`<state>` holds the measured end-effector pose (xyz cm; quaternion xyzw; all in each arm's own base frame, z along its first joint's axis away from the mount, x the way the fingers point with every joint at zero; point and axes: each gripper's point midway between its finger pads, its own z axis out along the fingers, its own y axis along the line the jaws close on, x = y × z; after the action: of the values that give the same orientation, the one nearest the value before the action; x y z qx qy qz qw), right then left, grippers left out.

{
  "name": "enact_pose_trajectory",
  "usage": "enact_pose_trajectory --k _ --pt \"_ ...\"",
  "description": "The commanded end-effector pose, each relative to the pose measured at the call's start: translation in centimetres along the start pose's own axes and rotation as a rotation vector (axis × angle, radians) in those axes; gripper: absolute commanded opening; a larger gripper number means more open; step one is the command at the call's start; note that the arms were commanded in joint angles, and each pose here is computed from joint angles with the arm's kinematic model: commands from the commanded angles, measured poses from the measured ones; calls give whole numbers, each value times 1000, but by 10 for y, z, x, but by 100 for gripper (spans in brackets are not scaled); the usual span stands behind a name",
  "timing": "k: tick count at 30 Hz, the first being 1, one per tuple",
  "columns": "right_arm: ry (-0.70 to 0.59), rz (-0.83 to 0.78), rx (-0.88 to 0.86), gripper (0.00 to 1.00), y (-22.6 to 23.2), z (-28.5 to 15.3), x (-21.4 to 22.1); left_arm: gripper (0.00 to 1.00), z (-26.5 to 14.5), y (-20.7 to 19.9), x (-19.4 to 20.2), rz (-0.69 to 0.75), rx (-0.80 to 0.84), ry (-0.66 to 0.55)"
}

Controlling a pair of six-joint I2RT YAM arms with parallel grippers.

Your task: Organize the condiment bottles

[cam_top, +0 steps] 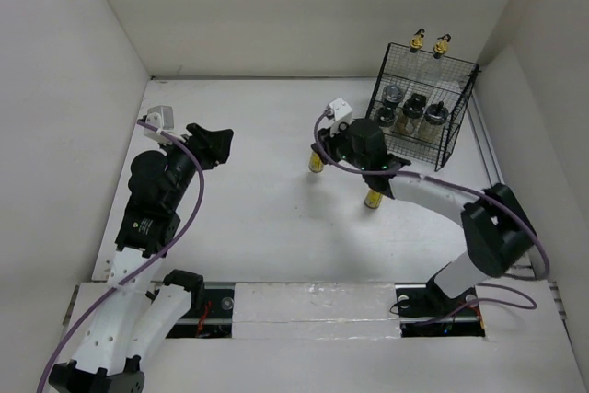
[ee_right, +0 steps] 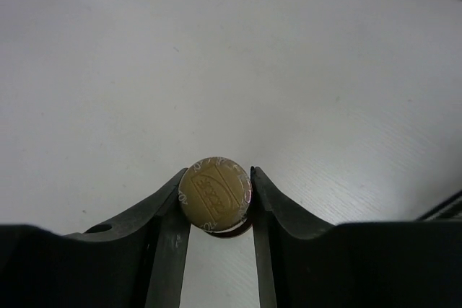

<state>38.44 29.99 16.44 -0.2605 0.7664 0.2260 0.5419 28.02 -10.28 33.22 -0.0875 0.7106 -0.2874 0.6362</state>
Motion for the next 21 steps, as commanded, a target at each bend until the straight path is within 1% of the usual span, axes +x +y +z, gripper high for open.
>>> enact_pose_trajectory --k 1,2,3,6,7,9,10,12,13,17,21 --pt "-362 -6 100 17 -19 -66 -127 57 1 -8 -7 8 42 -30" --pt "-395 -1 138 16 -28 -79 -137 57 1 -6 -8 8 31 -36" --pt "-425 10 219 14 -54 -95 -145 57 1 -6 -8 8 31 -37" --pt "-492 25 319 13 -89 -134 -161 57 1 -9 -6 8 48 -26" --pt "-463 42 380 13 -115 -144 -152 57 1 -9 -6 8 48 -26" --pt "-504 56 427 12 -132 -166 -165 57 0 -10 -11 8 44 -40" --pt "-508 60 479 12 -150 -178 -164 57 2 -9 -9 8 39 -32" --pt "-501 76 541 12 -172 -191 -159 57 0 -12 -10 9 53 -36" --pt "-501 77 541 12 -172 -191 -159 57 0 -12 -10 9 53 -36" --pt "-477 101 626 12 -205 -205 -145 57 2 -10 -8 8 45 -27" --pt "-424 121 662 10 -228 -196 -125 57 3 -11 -10 9 50 -34"
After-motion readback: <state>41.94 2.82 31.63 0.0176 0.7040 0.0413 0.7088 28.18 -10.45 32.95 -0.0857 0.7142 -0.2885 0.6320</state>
